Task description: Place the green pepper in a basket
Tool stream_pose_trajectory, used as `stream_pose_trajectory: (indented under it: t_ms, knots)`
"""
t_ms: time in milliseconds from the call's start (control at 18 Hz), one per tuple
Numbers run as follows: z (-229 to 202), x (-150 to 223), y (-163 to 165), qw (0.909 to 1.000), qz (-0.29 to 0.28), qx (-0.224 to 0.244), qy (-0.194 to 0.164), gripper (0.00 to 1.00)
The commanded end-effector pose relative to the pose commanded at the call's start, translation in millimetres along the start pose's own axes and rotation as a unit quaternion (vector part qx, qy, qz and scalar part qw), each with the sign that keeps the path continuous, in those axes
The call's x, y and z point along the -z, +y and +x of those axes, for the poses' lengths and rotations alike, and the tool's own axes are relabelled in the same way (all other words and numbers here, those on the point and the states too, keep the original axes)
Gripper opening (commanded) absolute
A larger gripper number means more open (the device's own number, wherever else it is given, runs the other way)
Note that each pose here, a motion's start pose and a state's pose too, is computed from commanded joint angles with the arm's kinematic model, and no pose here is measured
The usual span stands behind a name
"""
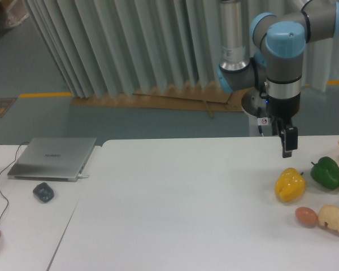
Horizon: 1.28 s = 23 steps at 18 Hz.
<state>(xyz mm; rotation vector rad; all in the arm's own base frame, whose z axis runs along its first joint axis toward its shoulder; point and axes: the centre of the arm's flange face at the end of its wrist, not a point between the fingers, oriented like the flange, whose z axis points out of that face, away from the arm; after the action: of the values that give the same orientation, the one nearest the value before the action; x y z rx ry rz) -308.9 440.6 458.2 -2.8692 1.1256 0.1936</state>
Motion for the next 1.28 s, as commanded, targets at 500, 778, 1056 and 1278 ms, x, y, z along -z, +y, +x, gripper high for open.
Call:
stream_pose_trajectory:
  t_ms: [500,778,1056,1278]
  knots:
    - [0.8,0.7,-0.7,1.0,0.0,0.004,0.0,1.0]
    - [-0.2,3.2,-1.9,1.0,-0.002,0.0,0.004,1.0]
    - [3.1,-1.1,-1.5,0.9998,0.0,-0.001,0.02,1.0]
    - [6.1,-5.9,-2.3,0.9996,0.0,-0.001,0.03,1.0]
